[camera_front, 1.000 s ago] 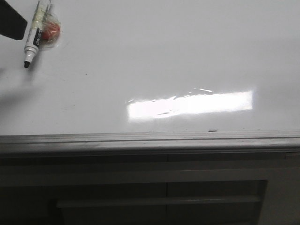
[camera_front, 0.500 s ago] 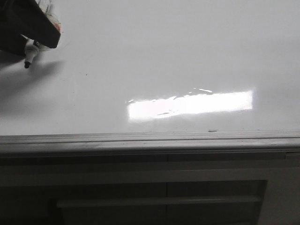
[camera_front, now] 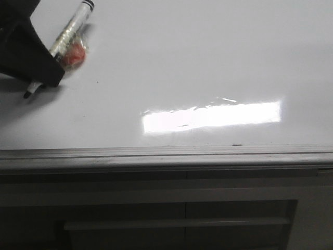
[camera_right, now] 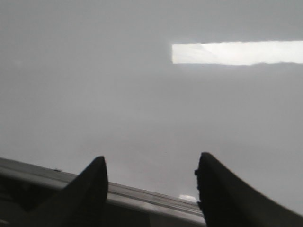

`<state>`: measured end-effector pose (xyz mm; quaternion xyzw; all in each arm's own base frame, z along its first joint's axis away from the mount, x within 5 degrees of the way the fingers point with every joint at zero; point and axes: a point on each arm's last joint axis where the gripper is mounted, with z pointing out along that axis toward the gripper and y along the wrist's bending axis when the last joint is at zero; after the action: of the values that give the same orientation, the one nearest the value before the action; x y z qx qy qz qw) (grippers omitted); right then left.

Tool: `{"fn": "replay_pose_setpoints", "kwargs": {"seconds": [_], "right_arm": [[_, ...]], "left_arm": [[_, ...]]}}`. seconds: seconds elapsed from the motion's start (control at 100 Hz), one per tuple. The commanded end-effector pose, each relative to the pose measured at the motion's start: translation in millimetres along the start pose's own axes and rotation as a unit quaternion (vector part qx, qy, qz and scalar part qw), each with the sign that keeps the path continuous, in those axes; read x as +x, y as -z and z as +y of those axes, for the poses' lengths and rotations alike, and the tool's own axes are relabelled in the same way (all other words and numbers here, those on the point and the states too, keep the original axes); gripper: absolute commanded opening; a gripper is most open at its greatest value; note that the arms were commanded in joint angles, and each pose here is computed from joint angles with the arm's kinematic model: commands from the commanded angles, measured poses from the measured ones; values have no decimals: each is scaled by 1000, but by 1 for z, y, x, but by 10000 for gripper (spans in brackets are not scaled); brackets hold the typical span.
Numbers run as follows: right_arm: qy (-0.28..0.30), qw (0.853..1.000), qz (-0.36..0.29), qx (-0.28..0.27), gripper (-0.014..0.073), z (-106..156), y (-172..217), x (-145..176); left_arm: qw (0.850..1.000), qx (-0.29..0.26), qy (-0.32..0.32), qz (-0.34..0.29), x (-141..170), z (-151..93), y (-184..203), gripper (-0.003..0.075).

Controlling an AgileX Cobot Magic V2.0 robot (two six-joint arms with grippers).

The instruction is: Write number 0 on whiteboard

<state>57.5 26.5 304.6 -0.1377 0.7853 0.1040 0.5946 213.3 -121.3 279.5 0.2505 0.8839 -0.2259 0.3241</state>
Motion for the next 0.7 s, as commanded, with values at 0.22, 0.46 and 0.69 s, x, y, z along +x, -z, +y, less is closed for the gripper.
{"fn": "replay_pose_setpoints", "kwargs": {"seconds": [0.22, 0.46, 0.69], "right_arm": [[116, 968, -50, -218, 363, 34, -11, -49], [187, 934, -18, -305, 394, 47, -30, -78], [224, 896, -28, -381, 394, 73, -45, -94]], "left_arm": [[937, 113, -328, -35, 11, -73, 51, -20], [879, 144, -446, -87, 21, -99, 77, -20], [877, 149, -449, -84, 22, -100, 79, -20]]}}
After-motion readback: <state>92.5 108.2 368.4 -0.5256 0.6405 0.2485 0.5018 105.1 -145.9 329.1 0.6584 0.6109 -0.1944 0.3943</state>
